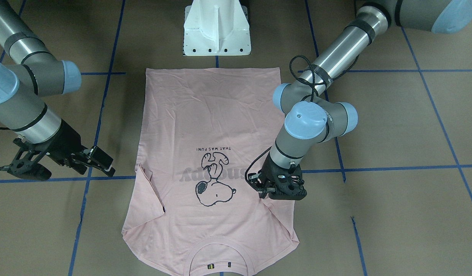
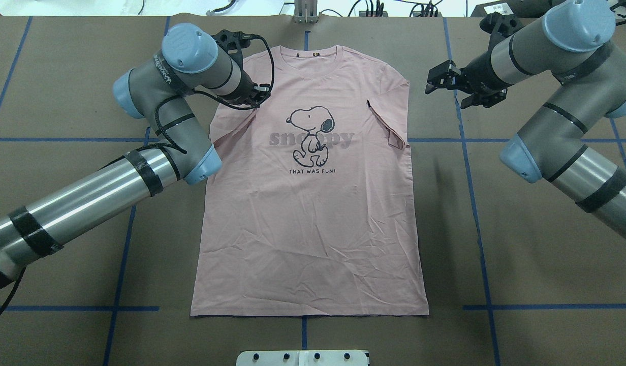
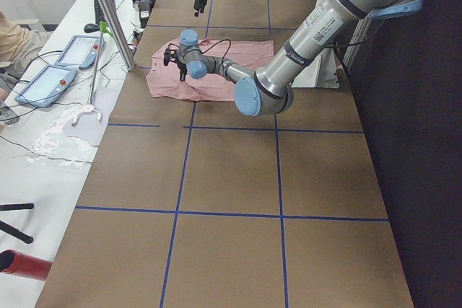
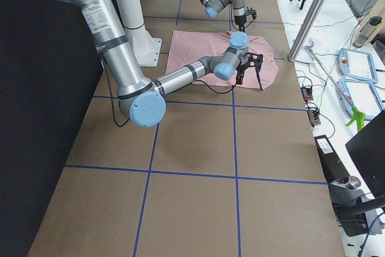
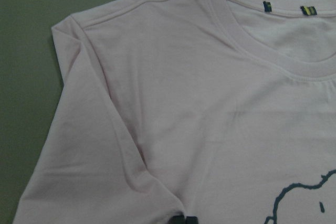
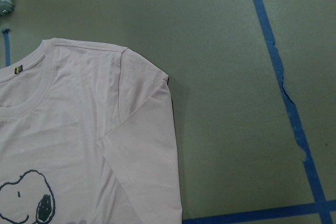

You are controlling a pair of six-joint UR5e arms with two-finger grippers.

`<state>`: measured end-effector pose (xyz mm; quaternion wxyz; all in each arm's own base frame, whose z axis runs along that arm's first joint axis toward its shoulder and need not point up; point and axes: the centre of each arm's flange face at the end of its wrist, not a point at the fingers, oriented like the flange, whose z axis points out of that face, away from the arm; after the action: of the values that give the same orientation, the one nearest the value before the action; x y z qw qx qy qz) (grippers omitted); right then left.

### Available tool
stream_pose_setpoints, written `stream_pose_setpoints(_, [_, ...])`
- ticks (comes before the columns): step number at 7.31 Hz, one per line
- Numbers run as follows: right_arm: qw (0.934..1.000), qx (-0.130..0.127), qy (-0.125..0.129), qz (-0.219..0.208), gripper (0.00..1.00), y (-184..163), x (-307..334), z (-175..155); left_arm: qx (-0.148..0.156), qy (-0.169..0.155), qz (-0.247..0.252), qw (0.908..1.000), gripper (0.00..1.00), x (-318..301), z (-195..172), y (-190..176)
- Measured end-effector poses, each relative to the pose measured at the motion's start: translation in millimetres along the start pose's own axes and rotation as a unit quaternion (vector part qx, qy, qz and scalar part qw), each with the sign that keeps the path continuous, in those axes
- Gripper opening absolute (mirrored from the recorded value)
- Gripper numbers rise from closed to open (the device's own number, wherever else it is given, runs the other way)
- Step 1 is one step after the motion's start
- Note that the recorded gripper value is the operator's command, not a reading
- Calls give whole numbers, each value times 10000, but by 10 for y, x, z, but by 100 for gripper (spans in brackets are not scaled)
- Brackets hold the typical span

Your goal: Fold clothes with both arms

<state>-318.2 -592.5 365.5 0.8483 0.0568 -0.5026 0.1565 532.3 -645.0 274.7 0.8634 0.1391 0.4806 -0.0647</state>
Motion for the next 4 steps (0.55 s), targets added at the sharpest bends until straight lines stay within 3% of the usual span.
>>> stream_pose_setpoints(1, [10000,1,0,-1,100,2,-4,3,32,25,12,10000,96,8,0,-8])
stream_pose_setpoints(4, [10000,13,-45,34,100,16,-66,-23,168,334,116,9992,100,62,-109,12])
